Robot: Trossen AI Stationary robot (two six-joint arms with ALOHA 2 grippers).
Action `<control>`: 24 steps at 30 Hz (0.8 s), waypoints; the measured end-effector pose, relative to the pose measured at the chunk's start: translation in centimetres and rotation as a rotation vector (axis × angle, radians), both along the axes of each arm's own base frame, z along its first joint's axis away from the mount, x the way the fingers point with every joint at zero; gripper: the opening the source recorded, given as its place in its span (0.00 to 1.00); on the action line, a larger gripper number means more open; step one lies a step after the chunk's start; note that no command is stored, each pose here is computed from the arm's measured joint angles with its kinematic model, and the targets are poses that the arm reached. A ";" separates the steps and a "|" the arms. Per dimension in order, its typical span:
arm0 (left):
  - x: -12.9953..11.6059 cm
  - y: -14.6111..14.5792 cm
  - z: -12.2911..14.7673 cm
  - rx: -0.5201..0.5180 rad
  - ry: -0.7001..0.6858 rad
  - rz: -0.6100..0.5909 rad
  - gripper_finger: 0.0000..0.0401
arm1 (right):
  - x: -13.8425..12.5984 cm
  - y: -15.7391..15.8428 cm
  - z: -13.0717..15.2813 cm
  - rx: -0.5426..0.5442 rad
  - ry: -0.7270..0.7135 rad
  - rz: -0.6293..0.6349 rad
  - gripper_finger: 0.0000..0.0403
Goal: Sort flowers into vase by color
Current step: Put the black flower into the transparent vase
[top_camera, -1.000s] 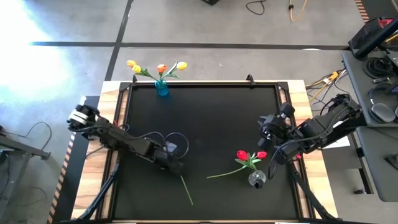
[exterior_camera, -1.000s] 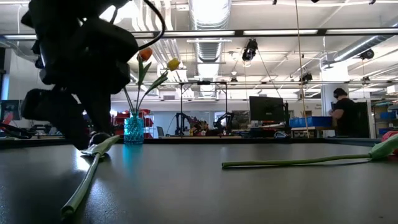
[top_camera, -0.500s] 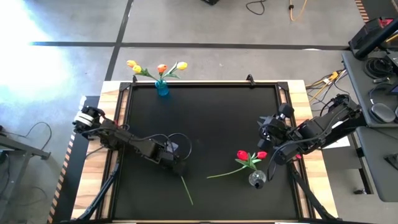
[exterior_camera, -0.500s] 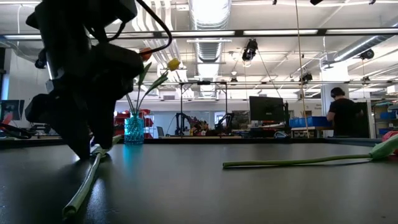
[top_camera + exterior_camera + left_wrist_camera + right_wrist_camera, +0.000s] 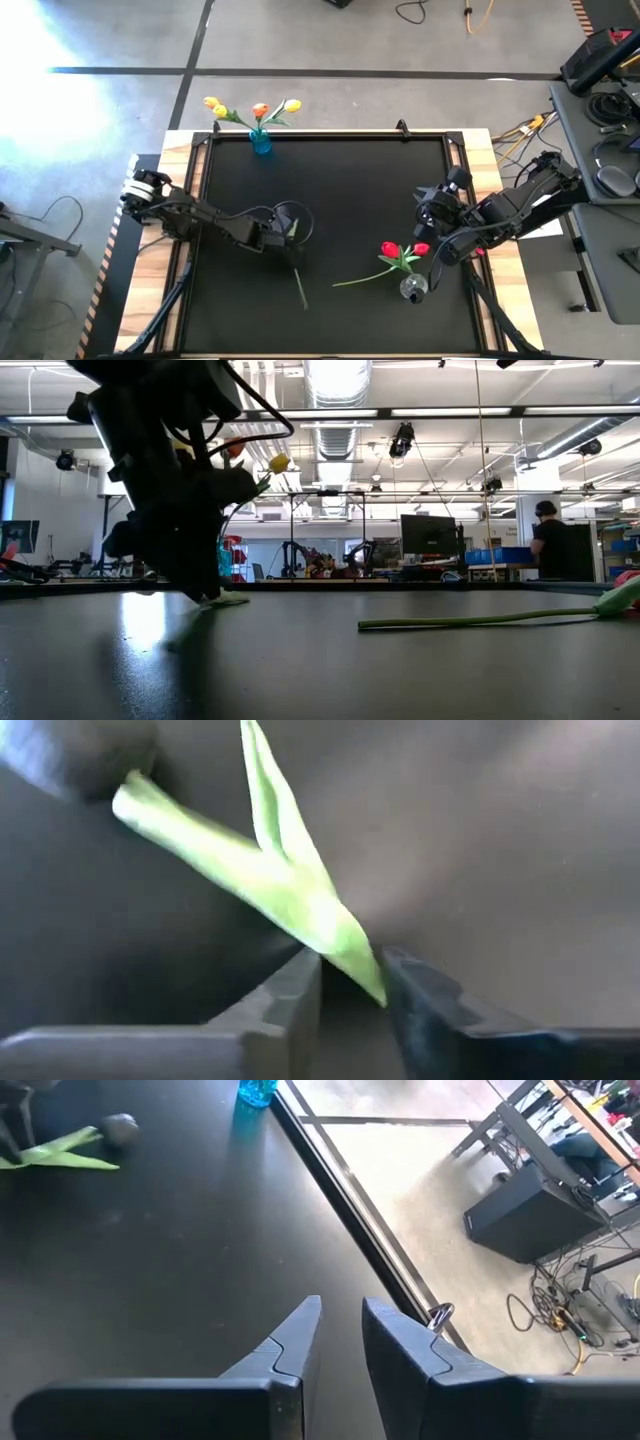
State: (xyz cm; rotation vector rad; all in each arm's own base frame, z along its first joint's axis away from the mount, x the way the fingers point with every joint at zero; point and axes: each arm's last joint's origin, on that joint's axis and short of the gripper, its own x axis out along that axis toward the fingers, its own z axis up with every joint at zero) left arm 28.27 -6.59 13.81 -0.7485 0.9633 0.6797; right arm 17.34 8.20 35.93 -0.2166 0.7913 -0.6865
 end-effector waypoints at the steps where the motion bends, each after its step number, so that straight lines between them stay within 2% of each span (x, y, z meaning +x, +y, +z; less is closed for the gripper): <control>1: 0.0 0.1 0.0 0.020 0.001 -0.012 0.20 | 0.0 0.0 0.0 0.000 0.000 0.000 0.17; 5: 0.1 0.4 0.1 0.092 0.007 -0.065 0.03 | 0.0 0.0 0.0 -0.001 0.001 0.003 0.17; 10: 0.2 0.6 1.4 0.196 -0.017 -0.163 0.02 | -0.2 -0.2 0.4 -0.009 0.008 0.022 0.17; 16: 0.7 2.4 5.9 0.422 -0.151 -0.248 0.00 | -1.3 -0.9 3.0 -0.016 -0.071 0.049 0.17; 20: 1.2 4.9 9.6 0.545 -0.388 -0.331 0.00 | -2.5 -1.8 4.2 -0.042 -0.149 0.053 0.17; 24: 1.7 7.7 13.4 0.651 -0.729 -0.498 0.00 | -3.6 -2.6 4.6 -0.069 -0.233 0.036 0.17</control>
